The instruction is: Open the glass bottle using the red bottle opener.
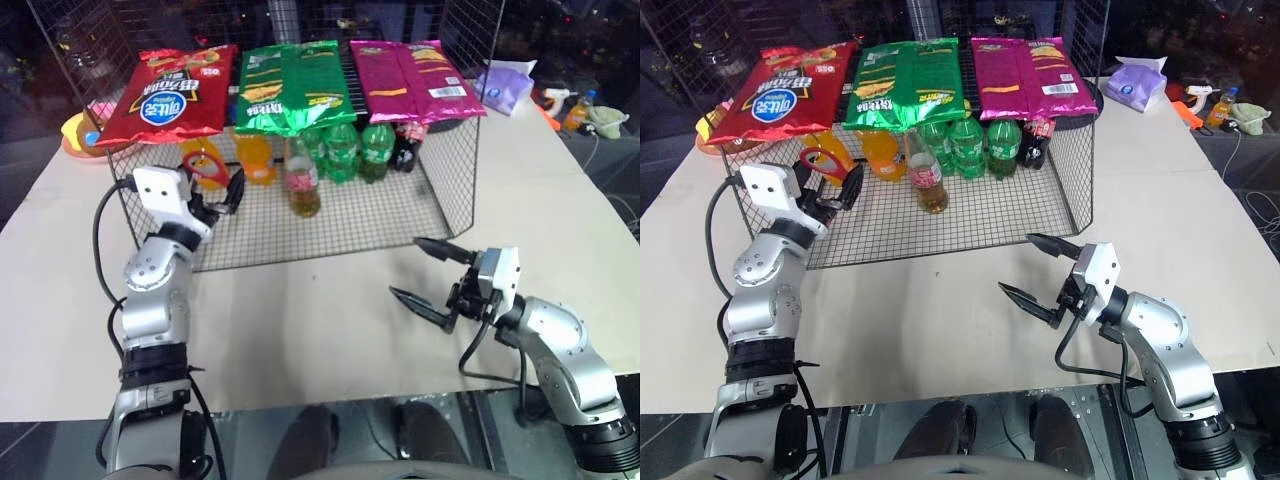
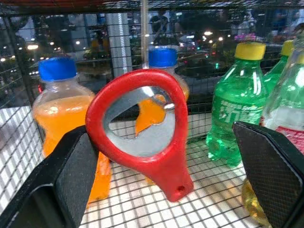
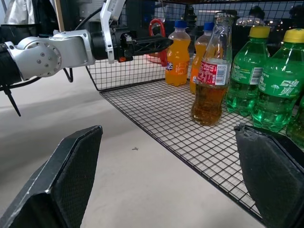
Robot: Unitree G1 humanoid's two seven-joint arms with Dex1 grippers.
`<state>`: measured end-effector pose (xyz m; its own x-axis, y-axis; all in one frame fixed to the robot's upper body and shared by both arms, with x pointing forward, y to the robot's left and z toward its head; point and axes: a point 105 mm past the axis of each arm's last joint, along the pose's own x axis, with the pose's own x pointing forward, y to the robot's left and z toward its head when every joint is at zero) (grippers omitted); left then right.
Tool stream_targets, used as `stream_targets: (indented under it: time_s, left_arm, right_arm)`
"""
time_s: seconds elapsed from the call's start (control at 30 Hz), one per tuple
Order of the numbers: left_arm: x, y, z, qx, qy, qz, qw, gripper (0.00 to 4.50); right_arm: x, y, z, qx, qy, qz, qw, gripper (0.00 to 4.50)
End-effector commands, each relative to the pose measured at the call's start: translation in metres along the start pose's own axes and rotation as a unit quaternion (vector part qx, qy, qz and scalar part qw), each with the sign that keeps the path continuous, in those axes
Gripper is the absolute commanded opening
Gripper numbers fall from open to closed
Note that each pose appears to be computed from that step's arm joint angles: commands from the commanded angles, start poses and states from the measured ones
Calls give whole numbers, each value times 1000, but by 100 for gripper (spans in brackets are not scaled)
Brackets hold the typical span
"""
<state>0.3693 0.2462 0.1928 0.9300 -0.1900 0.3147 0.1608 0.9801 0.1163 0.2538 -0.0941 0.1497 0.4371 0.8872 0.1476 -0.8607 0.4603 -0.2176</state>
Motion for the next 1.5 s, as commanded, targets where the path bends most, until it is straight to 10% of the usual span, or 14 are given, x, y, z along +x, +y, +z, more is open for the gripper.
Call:
stream_targets:
  time_s: [0.03,0.2,1.33,1.5]
  left_arm:
    - [5,-2,13,3,-28,-5,1000,424]
    - [5,-1,12,2,-26,-3,1000,228]
    - [4,3,21,37,-52,16,998,228]
    - [6,1,19,38,-49,14,998,432]
  right_arm:
    - [1,1,8,-24,-9,5,1000,450]
    - [0,1,6,-25,-5,4,1000,450]
    - [-2,2,-9,-28,7,1,1000,450]
    - [-3,1,-10,-30,7,0,1000,450]
